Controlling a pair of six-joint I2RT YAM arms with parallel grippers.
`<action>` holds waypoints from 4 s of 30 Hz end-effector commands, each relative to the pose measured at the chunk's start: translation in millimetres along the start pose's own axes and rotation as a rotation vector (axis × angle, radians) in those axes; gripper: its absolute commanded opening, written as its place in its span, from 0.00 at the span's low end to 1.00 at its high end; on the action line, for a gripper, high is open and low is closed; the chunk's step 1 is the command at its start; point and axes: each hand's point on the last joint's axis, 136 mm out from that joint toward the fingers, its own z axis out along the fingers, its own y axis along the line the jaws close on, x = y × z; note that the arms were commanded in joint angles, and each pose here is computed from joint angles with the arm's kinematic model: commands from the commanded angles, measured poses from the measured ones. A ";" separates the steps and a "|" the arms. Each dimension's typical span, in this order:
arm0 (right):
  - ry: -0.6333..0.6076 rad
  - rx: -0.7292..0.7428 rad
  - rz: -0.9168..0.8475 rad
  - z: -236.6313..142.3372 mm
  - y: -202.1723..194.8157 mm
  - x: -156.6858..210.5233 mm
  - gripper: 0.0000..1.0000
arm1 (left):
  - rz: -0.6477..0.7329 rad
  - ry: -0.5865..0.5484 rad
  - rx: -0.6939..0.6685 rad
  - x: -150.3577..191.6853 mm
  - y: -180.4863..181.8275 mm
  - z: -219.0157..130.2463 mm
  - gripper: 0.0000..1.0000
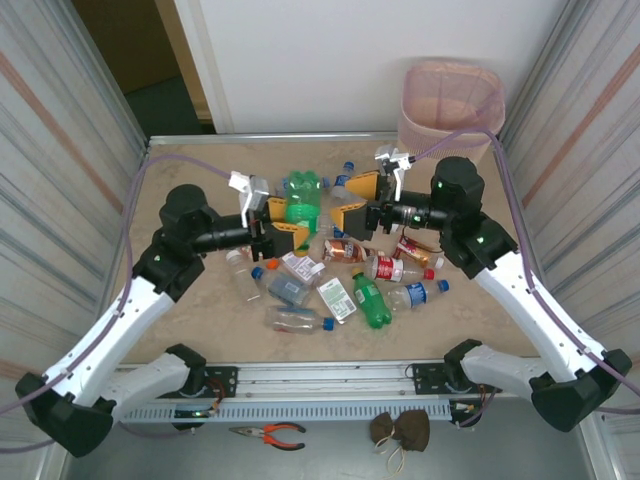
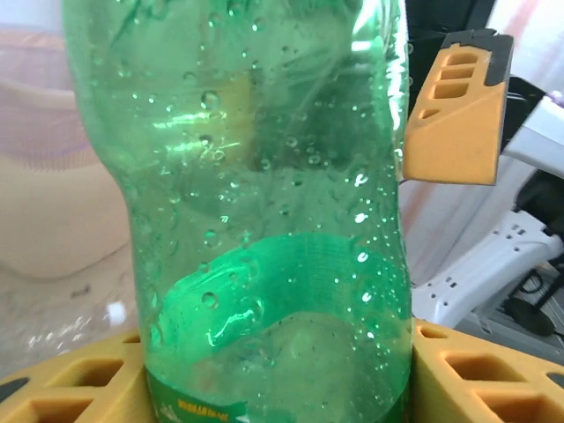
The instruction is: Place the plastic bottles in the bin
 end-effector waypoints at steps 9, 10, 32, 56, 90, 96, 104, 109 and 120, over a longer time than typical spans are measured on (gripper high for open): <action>-0.027 -0.174 -0.113 8.9 54.5 -16.3 1.00 | 0.157 -0.035 0.162 -29.3 -34.5 27.3 0.49; -0.026 -0.176 -0.113 9.2 55.6 -15.8 0.99 | 0.159 -0.035 0.162 -29.8 -34.5 27.6 0.49; -0.022 -0.188 -0.117 10.6 65.8 -15.2 0.48 | 0.180 -0.052 0.139 -30.7 -36.8 22.2 0.51; -0.246 0.595 0.038 -87.2 -156.6 -109.8 0.44 | 0.192 -0.067 -0.229 -14.0 2.9 -16.8 0.87; -0.034 1.006 0.314 -114.5 -487.3 -59.4 0.40 | 0.019 0.069 -0.385 49.4 95.7 -8.2 0.82; 0.142 1.003 0.391 -108.8 -479.6 -13.0 0.40 | 0.003 0.098 -0.385 58.0 99.3 -7.1 0.81; 0.298 0.957 0.495 -107.6 -447.1 20.3 0.40 | -0.014 0.115 -0.378 62.2 96.6 -8.2 0.80; 0.357 0.944 0.552 -108.3 -429.7 32.5 0.40 | -0.029 0.123 -0.390 62.8 95.4 -11.3 0.79; 0.394 0.915 0.605 -104.4 -407.3 36.9 0.58 | -0.077 0.172 -0.460 70.5 102.0 -19.9 0.77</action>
